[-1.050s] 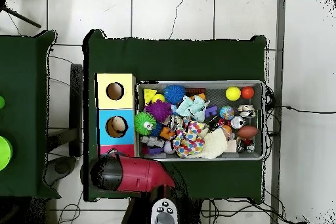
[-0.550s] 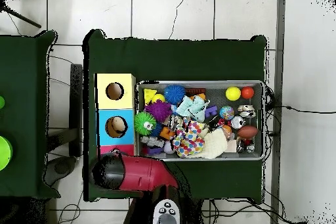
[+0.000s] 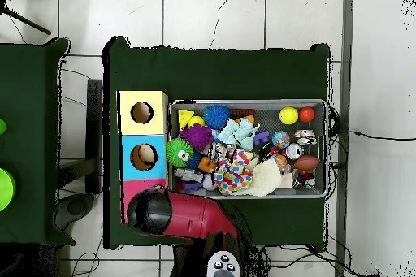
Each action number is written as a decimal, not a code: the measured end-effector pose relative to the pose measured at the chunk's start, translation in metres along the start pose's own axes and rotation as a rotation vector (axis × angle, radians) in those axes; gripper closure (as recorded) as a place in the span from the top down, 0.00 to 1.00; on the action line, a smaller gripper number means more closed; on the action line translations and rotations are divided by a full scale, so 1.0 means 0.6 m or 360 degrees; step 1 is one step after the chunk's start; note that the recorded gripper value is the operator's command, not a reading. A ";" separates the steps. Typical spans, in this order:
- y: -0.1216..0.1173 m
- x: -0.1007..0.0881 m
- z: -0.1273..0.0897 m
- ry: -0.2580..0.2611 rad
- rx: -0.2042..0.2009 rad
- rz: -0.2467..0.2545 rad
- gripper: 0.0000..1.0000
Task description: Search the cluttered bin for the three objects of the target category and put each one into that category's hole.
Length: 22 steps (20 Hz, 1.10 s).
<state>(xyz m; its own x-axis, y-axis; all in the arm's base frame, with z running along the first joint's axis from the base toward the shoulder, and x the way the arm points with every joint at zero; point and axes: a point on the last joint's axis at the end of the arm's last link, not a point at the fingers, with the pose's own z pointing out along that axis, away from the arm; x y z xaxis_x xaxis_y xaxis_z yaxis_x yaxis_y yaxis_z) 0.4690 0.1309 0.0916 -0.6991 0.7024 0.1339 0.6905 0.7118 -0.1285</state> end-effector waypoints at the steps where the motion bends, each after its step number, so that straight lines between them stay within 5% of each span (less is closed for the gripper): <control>1: -0.003 -0.001 0.000 -0.0003 0.0004 0.0000 1.00; 11: -0.023 -0.018 -0.006 -0.0079 0.0043 -0.0041 1.00; 22: -0.012 -0.037 -0.037 -0.0153 -0.0003 -0.0048 1.00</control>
<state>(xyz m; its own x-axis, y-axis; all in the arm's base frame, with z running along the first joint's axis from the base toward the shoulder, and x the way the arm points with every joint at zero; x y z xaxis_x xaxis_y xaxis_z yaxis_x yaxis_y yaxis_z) 0.4836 0.1103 0.1113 -0.7342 0.6776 0.0429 0.6691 0.7328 -0.1242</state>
